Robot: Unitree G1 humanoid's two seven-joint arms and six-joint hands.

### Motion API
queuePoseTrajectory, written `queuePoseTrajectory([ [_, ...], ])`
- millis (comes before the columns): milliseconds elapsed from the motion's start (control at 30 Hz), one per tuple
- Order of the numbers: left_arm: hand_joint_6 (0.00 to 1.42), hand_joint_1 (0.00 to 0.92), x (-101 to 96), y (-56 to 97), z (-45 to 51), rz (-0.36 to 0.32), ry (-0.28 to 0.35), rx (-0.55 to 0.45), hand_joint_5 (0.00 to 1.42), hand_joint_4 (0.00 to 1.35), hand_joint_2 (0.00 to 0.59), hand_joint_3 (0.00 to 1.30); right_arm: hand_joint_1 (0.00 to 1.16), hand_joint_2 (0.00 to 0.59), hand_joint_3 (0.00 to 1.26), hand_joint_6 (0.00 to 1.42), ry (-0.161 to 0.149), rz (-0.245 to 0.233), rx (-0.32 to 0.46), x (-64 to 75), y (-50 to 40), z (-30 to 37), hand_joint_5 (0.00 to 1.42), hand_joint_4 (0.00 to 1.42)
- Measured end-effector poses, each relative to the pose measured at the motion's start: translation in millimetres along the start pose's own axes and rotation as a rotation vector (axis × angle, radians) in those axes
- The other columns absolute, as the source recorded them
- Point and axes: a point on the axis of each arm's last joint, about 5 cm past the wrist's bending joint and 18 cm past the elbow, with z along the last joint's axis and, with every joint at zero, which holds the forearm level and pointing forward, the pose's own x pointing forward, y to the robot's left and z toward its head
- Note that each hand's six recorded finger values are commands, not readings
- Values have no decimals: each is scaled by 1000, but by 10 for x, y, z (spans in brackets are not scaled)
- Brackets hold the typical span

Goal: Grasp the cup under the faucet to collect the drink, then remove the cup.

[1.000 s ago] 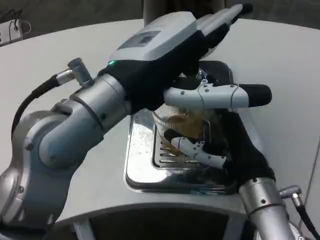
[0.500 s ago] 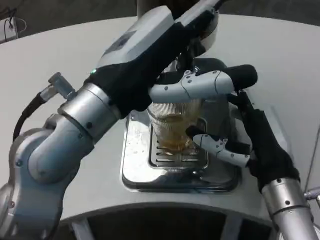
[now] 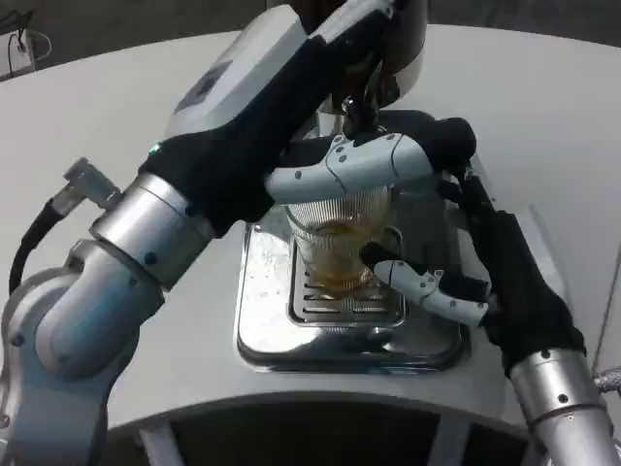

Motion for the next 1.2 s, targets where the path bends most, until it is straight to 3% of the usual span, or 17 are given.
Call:
queuePoseTrajectory([
  [167, 260, 0, -22, 35, 32, 26, -25, -12, 142, 62, 38, 142, 822, 222, 0, 111, -5, 15, 14, -2, 54, 19, 97, 44],
  [533, 396, 0, -246, 106, 92, 198, -70, -61, 317, 239, 54, 277, 818, 221, 0, 123, -14, 41, 29, -7, 124, 45, 103, 44],
  [700, 404, 0, -359, 137, 130, 238, -69, -45, 326, 259, 55, 291, 813, 219, 0, 125, -21, 55, 39, -11, 166, 65, 103, 44],
  [1000, 414, 0, -737, 160, 60, 303, 76, -29, 348, 292, 61, 318, 809, 219, 0, 118, -28, 71, 53, -16, 244, 99, 98, 44],
  [1067, 415, 0, -917, 181, 25, 330, 163, -12, 349, 292, 61, 321, 808, 219, 0, 116, -25, 69, 59, -15, 265, 103, 98, 44],
  [1200, 416, 0, -1057, 254, 14, 343, 226, 36, 352, 293, 62, 324, 808, 219, 0, 113, -11, 69, 75, 16, 350, 99, 98, 38],
])
